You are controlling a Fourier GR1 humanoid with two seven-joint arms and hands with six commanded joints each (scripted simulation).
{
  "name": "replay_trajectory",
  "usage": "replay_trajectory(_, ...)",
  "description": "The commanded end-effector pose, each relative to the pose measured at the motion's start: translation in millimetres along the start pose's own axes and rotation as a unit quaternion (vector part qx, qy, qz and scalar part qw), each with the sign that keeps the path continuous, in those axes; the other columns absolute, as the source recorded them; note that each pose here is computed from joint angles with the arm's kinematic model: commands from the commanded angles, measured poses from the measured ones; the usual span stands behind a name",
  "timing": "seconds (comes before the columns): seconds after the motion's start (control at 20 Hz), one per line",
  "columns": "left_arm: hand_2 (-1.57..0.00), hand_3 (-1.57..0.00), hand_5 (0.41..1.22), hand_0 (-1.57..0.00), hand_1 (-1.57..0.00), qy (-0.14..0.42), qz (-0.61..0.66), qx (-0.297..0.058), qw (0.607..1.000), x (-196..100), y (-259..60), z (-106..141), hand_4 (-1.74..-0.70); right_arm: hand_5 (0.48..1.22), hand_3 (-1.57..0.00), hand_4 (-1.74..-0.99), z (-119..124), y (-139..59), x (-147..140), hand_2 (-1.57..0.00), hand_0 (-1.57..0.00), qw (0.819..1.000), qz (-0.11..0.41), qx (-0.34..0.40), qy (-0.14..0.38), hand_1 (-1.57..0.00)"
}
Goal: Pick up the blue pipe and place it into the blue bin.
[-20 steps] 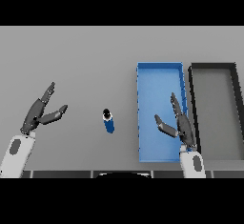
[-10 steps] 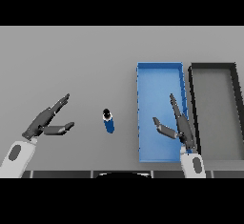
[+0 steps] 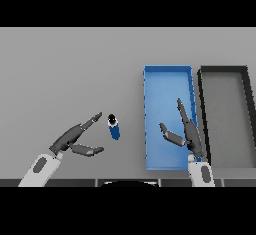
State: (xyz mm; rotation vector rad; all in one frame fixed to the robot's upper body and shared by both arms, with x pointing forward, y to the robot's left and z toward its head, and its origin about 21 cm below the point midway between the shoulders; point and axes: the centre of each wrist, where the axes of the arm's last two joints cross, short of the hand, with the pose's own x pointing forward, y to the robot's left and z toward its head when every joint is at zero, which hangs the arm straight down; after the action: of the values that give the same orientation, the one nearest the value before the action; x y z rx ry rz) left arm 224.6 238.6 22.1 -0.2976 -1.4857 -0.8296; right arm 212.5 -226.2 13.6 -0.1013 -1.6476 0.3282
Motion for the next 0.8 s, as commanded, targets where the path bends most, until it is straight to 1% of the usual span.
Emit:
replay_trajectory(0.0,0.0,0.0,0.463,0.0,0.0,0.003,0.003,-0.003,1.0,-4.2,-6.1,-0.6,-1.19,0.621,0.0,-1.228,-1.5,-1.6,1.6,0.0,0.0,1.0,-0.003,0.003,0.0,0.0)
replay_trajectory(0.05,0.0,0.0,0.465,0.0,0.0,0.007,0.005,-0.001,1.0,-4.9,-5.1,-8.7,-1.19,0.622,0.0,-1.23,-0.3,2.0,2.4,0.0,0.0,1.0,-0.001,0.001,-0.001,0.0)
replay_trajectory(0.1,0.0,0.0,0.467,0.0,0.0,0.009,0.014,-0.006,1.0,-6.6,-12.8,-17.5,-1.2,0.623,0.0,-1.231,1.9,2.9,1.4,0.0,0.0,1.0,-0.001,0.002,-0.002,0.0)
replay_trajectory(0.15,0.0,0.0,0.468,0.0,0.0,0.016,0.022,-0.011,1.0,-10.5,-16.4,-21.2,-1.21,0.622,0.0,-1.229,5.4,-1.3,2.8,0.0,0.0,1.0,0.001,0.001,-0.007,0.0)
replay_trajectory(0.25,0.0,0.0,0.467,0.0,0.0,0.021,0.033,-0.012,0.999,-16.4,-21.8,-35.0,-1.19,0.618,0.0,-1.223,5.6,2.3,1.4,0.0,0.0,1.0,-0.001,0.002,0.0,0.0)
replay_trajectory(0.35,0.0,0.0,0.469,0.0,0.0,0.015,0.039,-0.023,0.999,-20.2,-27.8,-44.3,-1.19,0.61,0.0,-1.212,6.8,0.0,2.5,0.0,0.0,1.0,0.005,-0.004,0.004,0.0)
replay_trajectory(0.4,0.0,0.0,0.464,0.0,0.0,0.017,0.034,-0.027,0.999,-18.4,-32.1,-53.1,-1.17,0.608,0.0,-1.208,7.8,-5.1,0.5,0.0,0.0,1.0,0.006,-0.007,0.009,0.0)
replay_trajectory(0.45,0.0,0.0,0.459,0.0,0.0,0.02,0.026,-0.031,0.999,-18.8,-34.2,-58.1,-1.15,0.606,0.0,-1.206,7.8,0.1,0.4,0.0,0.0,1.0,0.001,-0.003,0.011,0.0)
replay_trajectory(0.55,0.0,0.0,0.462,0.0,0.0,0.017,0.017,-0.034,0.999,-19.9,-37.1,-67.0,-1.13,0.605,0.0,-1.201,4.4,-1.3,3.0,0.0,0.0,1.0,0.003,-0.01,0.003,0.0)
replay_trajectory(0.65,0.0,0.0,0.495,0.0,0.0,-0.003,0.045,-0.04,0.998,-20.9,-41.4,-76.1,-1.17,0.607,0.0,-1.204,6.2,-7.1,1.1,0.0,0.0,1.0,0.004,-0.009,0.012,0.0)
replay_trajectory(0.7,0.0,0.0,0.513,0.0,0.0,-0.009,0.051,-0.038,0.998,-22.5,-43.1,-79.2,-1.19,0.607,0.0,-1.207,8.8,-6.6,1.7,0.0,0.0,1.0,-0.001,-0.008,0.006,0.0)
replay_trajectory(0.75,0.0,0.0,0.533,0.0,0.0,-0.015,0.055,-0.037,0.998,-21.7,-45.7,-84.6,-1.21,0.606,0.0,-1.206,4.9,-4.1,1.6,0.0,0.0,1.0,-0.004,-0.008,0.013,0.0)
